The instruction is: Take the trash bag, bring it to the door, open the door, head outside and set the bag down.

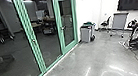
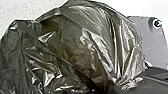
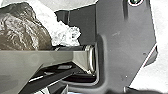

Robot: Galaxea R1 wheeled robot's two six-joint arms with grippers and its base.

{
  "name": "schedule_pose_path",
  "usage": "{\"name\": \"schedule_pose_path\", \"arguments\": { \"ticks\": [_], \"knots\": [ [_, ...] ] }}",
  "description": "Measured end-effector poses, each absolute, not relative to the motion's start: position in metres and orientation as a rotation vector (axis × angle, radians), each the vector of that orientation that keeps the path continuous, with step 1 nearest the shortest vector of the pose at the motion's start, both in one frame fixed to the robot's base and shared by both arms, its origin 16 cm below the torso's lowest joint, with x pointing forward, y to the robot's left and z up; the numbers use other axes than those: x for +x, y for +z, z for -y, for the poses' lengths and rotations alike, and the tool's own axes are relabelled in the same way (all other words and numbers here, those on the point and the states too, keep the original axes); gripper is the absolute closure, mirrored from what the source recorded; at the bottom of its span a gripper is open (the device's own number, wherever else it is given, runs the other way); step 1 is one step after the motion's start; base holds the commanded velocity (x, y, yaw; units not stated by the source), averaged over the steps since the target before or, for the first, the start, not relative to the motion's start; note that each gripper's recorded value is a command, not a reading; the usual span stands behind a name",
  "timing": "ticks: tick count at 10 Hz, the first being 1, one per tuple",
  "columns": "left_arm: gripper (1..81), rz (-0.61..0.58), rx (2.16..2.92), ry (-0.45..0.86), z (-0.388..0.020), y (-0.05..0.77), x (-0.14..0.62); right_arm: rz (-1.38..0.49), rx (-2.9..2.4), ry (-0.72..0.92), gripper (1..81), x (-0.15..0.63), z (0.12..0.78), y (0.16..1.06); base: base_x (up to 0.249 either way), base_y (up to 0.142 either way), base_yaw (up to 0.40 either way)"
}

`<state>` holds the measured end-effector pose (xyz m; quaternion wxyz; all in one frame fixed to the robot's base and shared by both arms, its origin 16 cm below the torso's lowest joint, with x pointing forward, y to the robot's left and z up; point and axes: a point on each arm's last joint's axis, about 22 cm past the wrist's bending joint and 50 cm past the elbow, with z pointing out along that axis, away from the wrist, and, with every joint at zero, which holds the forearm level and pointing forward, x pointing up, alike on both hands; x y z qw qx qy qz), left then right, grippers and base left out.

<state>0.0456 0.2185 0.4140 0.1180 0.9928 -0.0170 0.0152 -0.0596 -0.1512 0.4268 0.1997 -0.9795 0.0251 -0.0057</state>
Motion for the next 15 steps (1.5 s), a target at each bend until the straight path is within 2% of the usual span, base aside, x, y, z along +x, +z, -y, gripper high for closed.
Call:
{"name": "schedule_pose_path", "arguments": {
  "ticks": [15],
  "knots": [
    [81.1,0.051,2.904,0.049,-0.2184,0.4142,0.0485,-0.07,-2.734,-0.016,1.0,-0.0591,0.1475,0.4272,0.154,0.0,0.0]
  ]
}}
